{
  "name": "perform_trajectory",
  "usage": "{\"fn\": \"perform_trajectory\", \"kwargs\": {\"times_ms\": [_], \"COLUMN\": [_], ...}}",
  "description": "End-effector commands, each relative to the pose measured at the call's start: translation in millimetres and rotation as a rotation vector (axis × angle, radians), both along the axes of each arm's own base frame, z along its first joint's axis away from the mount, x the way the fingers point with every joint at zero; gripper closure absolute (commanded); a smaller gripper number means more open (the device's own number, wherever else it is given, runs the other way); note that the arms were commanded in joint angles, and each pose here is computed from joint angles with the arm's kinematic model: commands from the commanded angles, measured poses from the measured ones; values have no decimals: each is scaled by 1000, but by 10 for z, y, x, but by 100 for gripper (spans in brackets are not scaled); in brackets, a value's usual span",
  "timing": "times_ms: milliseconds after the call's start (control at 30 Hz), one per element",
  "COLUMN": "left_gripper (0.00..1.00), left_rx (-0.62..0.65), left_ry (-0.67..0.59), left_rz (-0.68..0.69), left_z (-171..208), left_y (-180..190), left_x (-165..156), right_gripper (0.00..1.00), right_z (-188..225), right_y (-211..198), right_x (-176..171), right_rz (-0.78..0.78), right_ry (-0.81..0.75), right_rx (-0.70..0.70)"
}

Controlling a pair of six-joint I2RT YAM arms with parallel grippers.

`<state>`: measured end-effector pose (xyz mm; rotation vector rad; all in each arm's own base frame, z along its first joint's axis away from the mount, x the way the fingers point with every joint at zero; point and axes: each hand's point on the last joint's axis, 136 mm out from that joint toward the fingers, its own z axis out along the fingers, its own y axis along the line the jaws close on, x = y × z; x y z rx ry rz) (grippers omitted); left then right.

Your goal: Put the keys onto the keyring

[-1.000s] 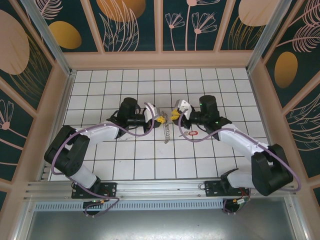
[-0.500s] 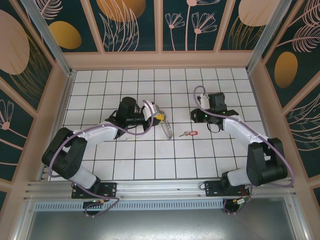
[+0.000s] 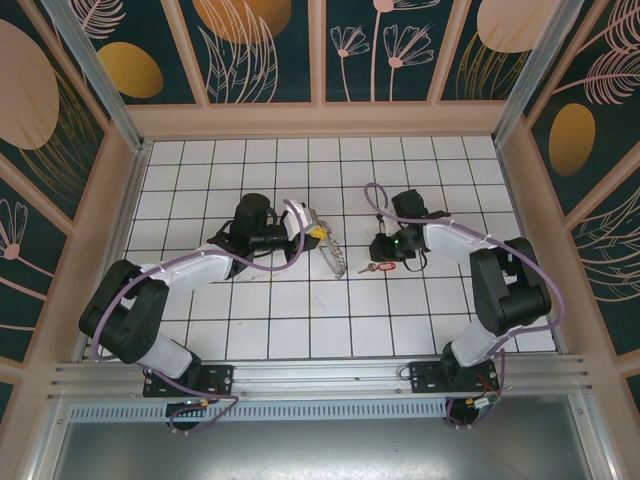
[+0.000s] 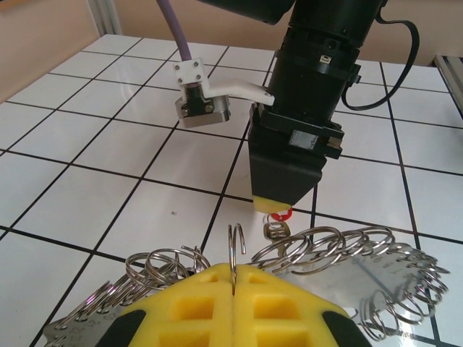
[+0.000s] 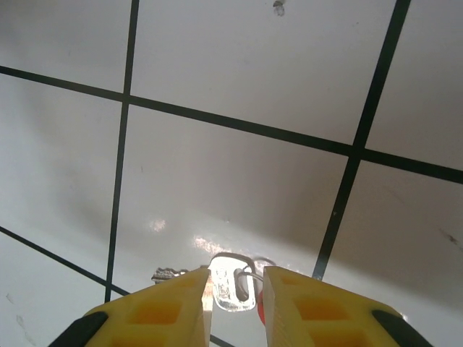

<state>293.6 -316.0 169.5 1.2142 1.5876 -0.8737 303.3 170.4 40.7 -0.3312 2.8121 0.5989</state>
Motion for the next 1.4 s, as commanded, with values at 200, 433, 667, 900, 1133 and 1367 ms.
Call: {"fn": "perform_trajectory", "kwargs": {"times_ms": [200, 433, 667, 900, 1133, 1367], "left_gripper": [100, 100, 100, 100, 100, 100], "left_rx": [-22, -17, -17, -12, -9, -10], "left_ry": [-21, -18, -20, -22, -18, -23], "left_rz": [-28, -30, -33, -31, -31, -29], "left_z": [126, 115, 128, 134, 131, 147], "left_y": [-15, -16, -22, -22, -24, -26], "left_x": [-69, -69, -64, -53, -53, -40], "right_gripper": [74, 75, 76, 83, 87, 80], "right_z": [-132, -209, -250, -206, -187, -182], "right_y": [-9, -38, -29, -9, 48, 74], "right_x": [-14, -123, -212, -249, -333, -354], "right_rz": [27, 24, 33, 44, 66, 82], "right_ry": [58, 103, 128, 126, 145, 147], "right_rx": [-34, -39, -24, -7, 31, 25]}}
